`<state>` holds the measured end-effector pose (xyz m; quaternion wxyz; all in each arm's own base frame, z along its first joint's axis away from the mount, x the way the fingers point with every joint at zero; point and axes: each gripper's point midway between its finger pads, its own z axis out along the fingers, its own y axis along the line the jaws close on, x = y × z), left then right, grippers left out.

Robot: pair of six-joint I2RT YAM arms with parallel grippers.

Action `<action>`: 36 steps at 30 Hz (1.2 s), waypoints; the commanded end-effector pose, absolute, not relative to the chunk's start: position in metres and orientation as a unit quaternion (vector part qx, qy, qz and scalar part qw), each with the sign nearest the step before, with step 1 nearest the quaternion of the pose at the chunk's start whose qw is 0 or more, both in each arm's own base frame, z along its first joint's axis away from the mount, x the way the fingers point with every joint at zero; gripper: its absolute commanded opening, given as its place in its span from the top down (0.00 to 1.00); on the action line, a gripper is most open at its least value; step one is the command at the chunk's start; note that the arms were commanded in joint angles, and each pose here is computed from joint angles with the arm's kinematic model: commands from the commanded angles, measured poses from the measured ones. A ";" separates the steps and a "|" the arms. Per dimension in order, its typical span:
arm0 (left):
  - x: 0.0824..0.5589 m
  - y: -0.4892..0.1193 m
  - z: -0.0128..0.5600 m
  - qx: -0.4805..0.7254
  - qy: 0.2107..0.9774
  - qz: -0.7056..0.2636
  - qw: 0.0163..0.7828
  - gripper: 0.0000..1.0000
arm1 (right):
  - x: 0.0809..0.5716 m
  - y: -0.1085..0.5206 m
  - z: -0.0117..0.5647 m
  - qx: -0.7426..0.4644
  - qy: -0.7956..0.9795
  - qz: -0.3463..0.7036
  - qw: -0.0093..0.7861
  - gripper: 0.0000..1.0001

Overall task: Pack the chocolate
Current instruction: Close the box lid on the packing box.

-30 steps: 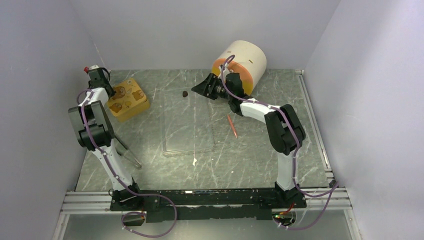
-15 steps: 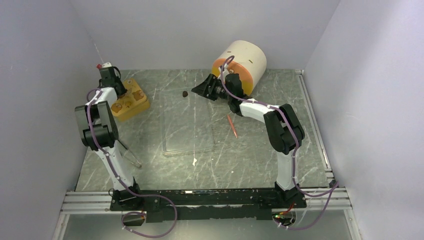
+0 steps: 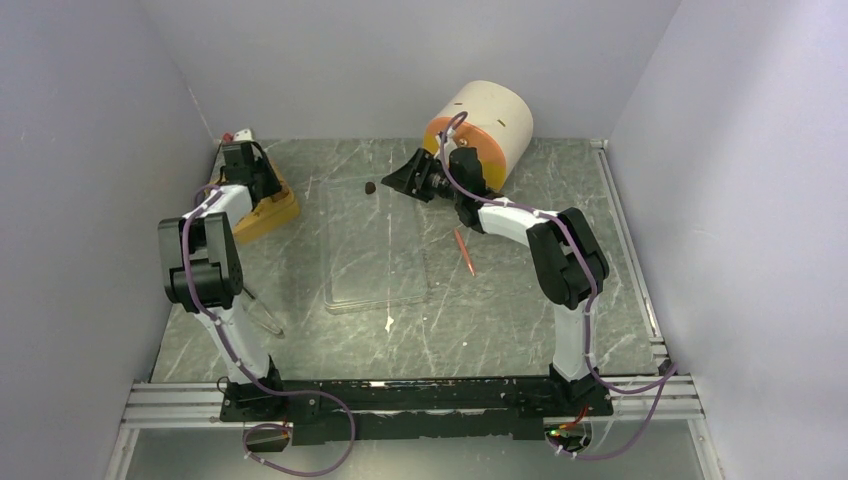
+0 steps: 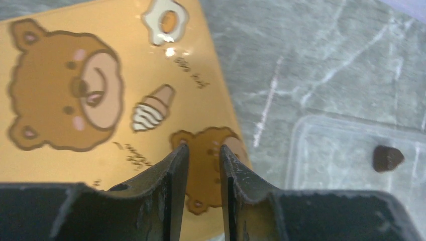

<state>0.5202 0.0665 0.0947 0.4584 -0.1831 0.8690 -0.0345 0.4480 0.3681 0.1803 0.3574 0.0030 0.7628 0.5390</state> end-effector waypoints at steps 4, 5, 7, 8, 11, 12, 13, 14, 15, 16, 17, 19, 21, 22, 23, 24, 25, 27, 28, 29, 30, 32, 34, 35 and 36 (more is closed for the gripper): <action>0.504 0.029 0.067 -0.147 0.906 -0.064 0.392 0.63 | 0.450 0.377 0.224 -0.013 0.729 0.558 0.396 0.37; 0.503 0.030 0.062 -0.147 0.908 -0.063 0.386 0.63 | 0.448 0.378 0.226 -0.013 0.728 0.560 0.395 0.37; 0.504 0.027 0.057 -0.144 0.914 -0.068 0.373 0.64 | 0.446 0.380 0.229 -0.015 0.727 0.562 0.395 0.37; 0.505 0.025 0.058 -0.144 0.914 -0.073 0.373 0.65 | 0.445 0.381 0.230 -0.017 0.727 0.561 0.396 0.37; 0.512 0.027 0.085 -0.149 0.905 -0.073 0.392 0.63 | 0.443 0.381 0.233 -0.021 0.729 0.556 0.400 0.37; 0.517 0.028 0.098 -0.150 0.899 -0.072 0.405 0.63 | 0.442 0.381 0.234 -0.022 0.728 0.555 0.401 0.37; 0.519 0.028 0.109 -0.149 0.896 -0.072 0.412 0.63 | 0.442 0.380 0.233 -0.021 0.729 0.554 0.401 0.37; 0.522 0.031 0.121 -0.147 0.893 -0.067 0.420 0.64 | 0.441 0.379 0.233 -0.019 0.729 0.554 0.401 0.37; 0.523 0.034 0.130 -0.149 0.891 -0.059 0.424 0.66 | 0.441 0.379 0.233 -0.019 0.729 0.554 0.401 0.37; 0.524 0.038 0.138 -0.152 0.889 -0.049 0.428 0.68 | 0.440 0.379 0.233 -0.019 0.729 0.554 0.401 0.37; 0.524 0.043 0.145 -0.155 0.886 -0.036 0.435 0.69 | 0.440 0.381 0.232 -0.020 0.730 0.554 0.400 0.37; 0.522 0.045 0.148 -0.155 0.885 -0.031 0.438 0.72 | 0.439 0.382 0.232 -0.021 0.730 0.554 0.400 0.37; 0.518 0.045 0.141 -0.153 0.891 -0.029 0.427 0.80 | 0.438 0.383 0.232 -0.022 0.730 0.553 0.400 0.37; 0.515 0.047 0.136 -0.155 0.893 -0.021 0.422 0.86 | 0.438 0.384 0.232 -0.022 0.730 0.554 0.400 0.37; 0.513 0.049 0.130 -0.156 0.896 -0.015 0.415 0.91 | 0.438 0.384 0.232 -0.023 0.730 0.553 0.400 0.37; 0.511 0.048 0.126 -0.154 0.899 -0.015 0.410 0.94 | 0.438 0.384 0.232 -0.023 0.731 0.552 0.400 0.37; 0.509 0.047 0.121 -0.151 0.902 -0.016 0.405 0.95 | 0.438 0.384 0.233 -0.023 0.731 0.552 0.401 0.37; 0.505 0.046 0.111 -0.151 0.908 -0.016 0.391 0.95 | 0.438 0.384 0.232 -0.024 0.731 0.551 0.401 0.37; 0.502 0.045 0.104 -0.152 0.910 -0.018 0.384 0.95 | 0.439 0.384 0.232 -0.024 0.731 0.551 0.401 0.37; 0.499 0.041 0.097 -0.151 0.914 -0.022 0.377 0.95 | 0.438 0.385 0.232 -0.025 0.731 0.552 0.400 0.37; 0.494 0.036 0.090 -0.148 0.918 -0.028 0.367 0.95 | 0.439 0.386 0.232 -0.025 0.731 0.552 0.401 0.37; 0.482 0.027 0.074 -0.142 0.927 -0.029 0.345 0.95 | 0.439 0.387 0.232 -0.026 0.731 0.552 0.399 0.37; 0.471 0.023 0.064 -0.140 0.931 -0.034 0.334 0.95 | 0.439 0.389 0.232 -0.028 0.731 0.553 0.398 0.37; 0.467 0.022 0.062 -0.139 0.932 -0.035 0.332 0.95 | 0.439 0.388 0.233 -0.028 0.731 0.553 0.399 0.37; 0.465 0.024 0.062 -0.141 0.933 -0.029 0.331 0.95 | 0.440 0.388 0.233 -0.029 0.732 0.552 0.399 0.37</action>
